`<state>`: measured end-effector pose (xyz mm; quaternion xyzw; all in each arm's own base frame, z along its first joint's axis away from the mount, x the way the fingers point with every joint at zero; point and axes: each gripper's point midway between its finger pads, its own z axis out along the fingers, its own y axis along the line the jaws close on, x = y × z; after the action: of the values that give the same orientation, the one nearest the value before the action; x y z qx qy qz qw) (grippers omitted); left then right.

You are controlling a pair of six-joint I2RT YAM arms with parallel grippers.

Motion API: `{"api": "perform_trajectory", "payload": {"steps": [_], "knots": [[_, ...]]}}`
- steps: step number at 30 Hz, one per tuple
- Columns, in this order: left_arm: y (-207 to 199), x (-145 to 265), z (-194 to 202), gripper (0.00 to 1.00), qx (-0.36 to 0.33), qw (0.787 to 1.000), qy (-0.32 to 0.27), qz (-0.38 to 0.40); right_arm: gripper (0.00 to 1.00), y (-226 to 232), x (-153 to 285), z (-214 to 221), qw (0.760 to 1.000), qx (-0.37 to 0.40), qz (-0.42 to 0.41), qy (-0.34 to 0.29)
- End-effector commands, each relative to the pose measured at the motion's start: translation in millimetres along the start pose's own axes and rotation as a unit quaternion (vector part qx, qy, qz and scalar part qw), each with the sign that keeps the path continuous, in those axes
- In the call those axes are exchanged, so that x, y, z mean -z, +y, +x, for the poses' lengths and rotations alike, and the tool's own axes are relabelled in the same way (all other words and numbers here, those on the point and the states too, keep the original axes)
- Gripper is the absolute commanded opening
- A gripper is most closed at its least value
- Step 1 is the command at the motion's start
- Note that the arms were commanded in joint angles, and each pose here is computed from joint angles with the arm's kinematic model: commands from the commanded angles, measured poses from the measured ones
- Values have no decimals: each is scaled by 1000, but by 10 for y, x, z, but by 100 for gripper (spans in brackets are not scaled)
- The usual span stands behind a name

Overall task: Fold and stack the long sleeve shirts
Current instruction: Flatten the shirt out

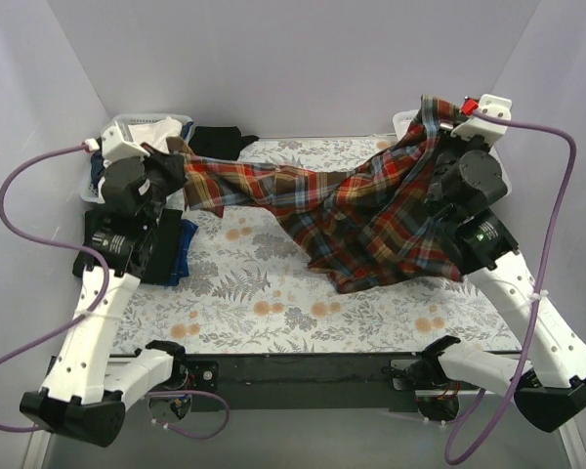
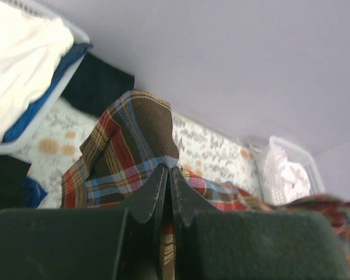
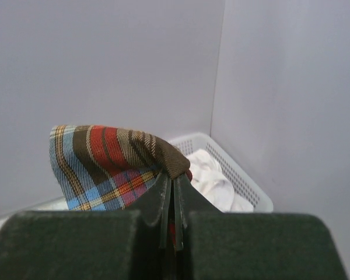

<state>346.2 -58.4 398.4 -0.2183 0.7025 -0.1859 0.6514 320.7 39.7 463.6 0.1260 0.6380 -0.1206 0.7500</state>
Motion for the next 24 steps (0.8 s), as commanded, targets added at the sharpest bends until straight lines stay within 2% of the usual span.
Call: {"api": "perform_trajectory", "payload": {"steps": [1, 7, 8, 12, 13, 14, 16, 17, 19, 22, 24], "knots": [[277, 207, 569, 0, -7, 996, 83, -9, 4, 285, -189, -535, 995, -7, -66, -74], [672, 654, 1071, 0, 25, 992, 122, -29, 5, 1107, -469, -333, 978, 12, -195, -72], [669, 774, 1021, 0, 37, 993, 108, -19, 3, 1353, -510, -222, 969, 19, -235, -68], [770, 1009, 1313, 0, 70, 990, 124, 7, 1, 1949, -565, -179, 937, 23, -340, -78], [799, 1052, 1370, 5, 74, 989, 129, 8, 1, 2157, -611, 23, 929, 25, -364, -60], [840, 1074, 1406, 17, 76, 989, 130, 3, 1, 2332, -557, 115, 913, 24, -403, -52], [941, 1099, 1486, 52, 77, 987, 137, -16, 1, 2600, -599, 342, 901, 10, -434, -23], [997, 1087, 1479, 59, 73, 988, 133, -31, 1, 2704, -566, 447, 891, 5, -454, -8], [1043, 1045, 1452, 72, 60, 987, 136, -53, 1, 2855, -579, 708, 882, 0, -470, 21], [1045, 931, 1261, 79, 39, 990, 114, -78, 1, 2972, -534, 901, 872, -13, -488, 45], [1005, 850, 1190, 80, 32, 991, 105, -76, 1, 2975, -509, 954, 869, -18, -492, 53]]}}
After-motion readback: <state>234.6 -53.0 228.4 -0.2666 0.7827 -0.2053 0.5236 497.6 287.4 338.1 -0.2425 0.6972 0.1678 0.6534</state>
